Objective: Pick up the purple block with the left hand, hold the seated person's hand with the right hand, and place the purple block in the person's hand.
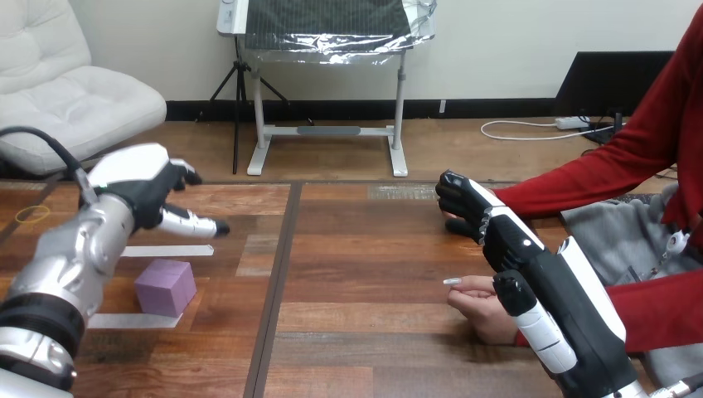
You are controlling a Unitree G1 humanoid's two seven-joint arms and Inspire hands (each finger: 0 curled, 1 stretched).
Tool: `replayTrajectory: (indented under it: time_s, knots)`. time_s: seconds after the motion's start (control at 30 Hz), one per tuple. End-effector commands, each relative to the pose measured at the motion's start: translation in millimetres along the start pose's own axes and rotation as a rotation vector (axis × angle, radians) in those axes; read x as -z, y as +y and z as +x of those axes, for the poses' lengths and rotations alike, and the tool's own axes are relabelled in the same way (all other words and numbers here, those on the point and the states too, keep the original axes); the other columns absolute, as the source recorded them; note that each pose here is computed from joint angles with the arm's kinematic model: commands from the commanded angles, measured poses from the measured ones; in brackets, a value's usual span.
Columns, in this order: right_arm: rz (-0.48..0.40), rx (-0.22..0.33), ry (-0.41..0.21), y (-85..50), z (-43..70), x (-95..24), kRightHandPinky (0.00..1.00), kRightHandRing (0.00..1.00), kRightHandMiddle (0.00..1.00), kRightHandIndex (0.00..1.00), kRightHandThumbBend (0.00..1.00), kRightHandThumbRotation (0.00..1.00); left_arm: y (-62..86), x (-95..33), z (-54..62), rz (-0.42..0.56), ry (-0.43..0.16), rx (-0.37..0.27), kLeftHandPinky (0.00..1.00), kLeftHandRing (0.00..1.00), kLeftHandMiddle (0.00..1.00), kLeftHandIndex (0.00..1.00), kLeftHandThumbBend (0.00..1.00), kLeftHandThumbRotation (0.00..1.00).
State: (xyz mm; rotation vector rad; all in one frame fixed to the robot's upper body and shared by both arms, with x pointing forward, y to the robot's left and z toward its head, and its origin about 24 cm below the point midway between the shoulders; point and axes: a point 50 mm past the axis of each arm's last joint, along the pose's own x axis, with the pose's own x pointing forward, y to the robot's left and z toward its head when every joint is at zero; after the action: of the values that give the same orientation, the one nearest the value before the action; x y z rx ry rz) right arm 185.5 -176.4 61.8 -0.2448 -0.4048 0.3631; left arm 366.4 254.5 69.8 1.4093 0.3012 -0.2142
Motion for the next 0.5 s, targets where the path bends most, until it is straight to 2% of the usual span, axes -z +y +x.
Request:
replayTrajectory:
  time_s: [0.0,0.47]
  knots:
    - [-0.049,0.009,-0.097,-10.0,16.0,-11.3,0.90,0.92,0.92,0.92,0.72,1.00,0.7,-3.4,1.9,0.013,0.000,-0.027,0.68,0.79,0.82,0.82,0.80,0.53]
    - [-0.045,0.007,-0.101,-10.1,16.8,-12.5,0.87,0.91,0.91,0.92,0.72,1.00,-12.9,0.3,2.4,0.016,0.035,0.003,0.71,0.80,0.83,0.82,0.80,0.51]
